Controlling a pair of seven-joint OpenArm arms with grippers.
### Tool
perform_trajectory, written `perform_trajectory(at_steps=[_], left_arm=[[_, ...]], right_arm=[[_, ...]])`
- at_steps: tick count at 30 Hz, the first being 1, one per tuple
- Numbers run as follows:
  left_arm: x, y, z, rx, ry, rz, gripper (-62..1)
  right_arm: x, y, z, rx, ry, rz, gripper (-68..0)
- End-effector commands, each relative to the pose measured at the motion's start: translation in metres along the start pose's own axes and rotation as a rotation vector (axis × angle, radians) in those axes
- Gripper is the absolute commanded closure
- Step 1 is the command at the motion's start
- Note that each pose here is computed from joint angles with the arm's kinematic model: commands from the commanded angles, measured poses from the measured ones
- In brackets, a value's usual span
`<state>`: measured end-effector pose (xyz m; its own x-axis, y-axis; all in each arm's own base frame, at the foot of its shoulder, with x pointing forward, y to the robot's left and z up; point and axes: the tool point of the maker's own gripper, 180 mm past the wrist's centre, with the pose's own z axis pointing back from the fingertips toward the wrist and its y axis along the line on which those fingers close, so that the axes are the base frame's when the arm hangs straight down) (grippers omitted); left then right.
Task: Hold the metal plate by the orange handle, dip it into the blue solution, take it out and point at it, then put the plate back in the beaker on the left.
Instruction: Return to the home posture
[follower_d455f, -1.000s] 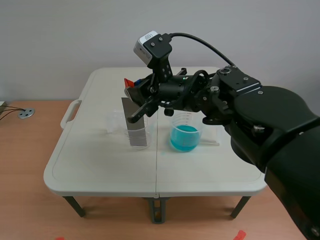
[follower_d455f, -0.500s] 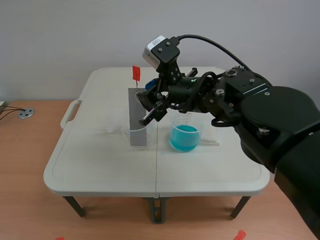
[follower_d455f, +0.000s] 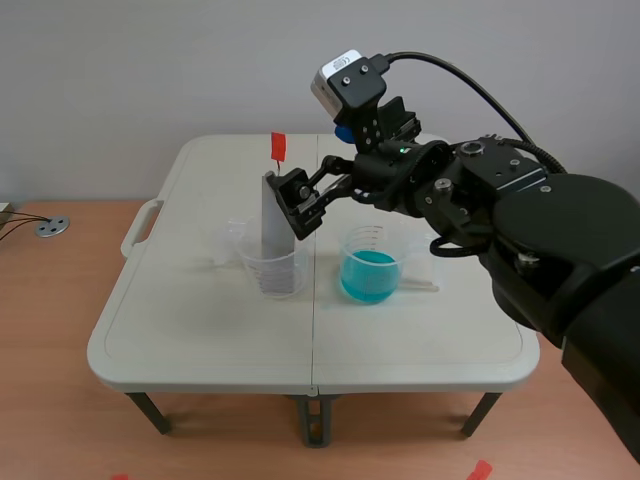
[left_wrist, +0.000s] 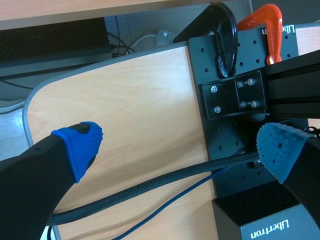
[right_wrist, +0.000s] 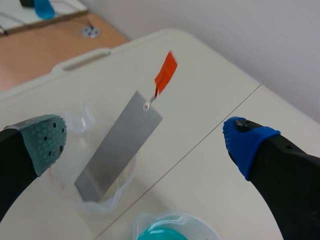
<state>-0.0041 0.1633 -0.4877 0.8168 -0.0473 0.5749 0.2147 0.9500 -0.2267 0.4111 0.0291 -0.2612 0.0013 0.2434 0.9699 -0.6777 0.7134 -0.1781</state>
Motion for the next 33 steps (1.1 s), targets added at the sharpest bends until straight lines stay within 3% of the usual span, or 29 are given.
perform_trajectory(at_steps=[1,7,16,18,23,28,33], left_arm=[[0.001,-0.003,0.002,-0.007,-0.01,0.006,-62.3],[0.002,-0.003,0.002,-0.007,-0.012,0.006,-62.3],[0.042,0.0,0.002,-0.01,-0.178,-0.026,-62.3],[0.062,0.002,0.004,-0.017,-0.25,-0.053,-62.3],[0.141,-0.005,0.016,-0.066,-0.496,-0.16,-62.3],[0.196,-0.021,0.029,-0.12,-0.628,-0.26,-62.3],[0.236,-0.038,0.043,-0.171,-0.727,-0.342,-62.3]], right_arm=[[0.012,-0.014,0.004,-0.03,-0.032,0.013,-66.5],[0.009,-0.018,0.028,-0.053,-0.047,-0.017,-66.5],[0.017,-0.02,0.078,-0.128,-0.082,-0.016,-66.5],[0.017,-0.017,0.09,-0.133,-0.08,-0.018,-66.5],[0.014,-0.012,0.116,-0.16,-0.066,-0.032,-66.5],[0.006,-0.005,0.139,-0.187,-0.039,-0.059,-66.5],[0.007,0.003,0.161,-0.209,-0.027,-0.079,-66.5]])
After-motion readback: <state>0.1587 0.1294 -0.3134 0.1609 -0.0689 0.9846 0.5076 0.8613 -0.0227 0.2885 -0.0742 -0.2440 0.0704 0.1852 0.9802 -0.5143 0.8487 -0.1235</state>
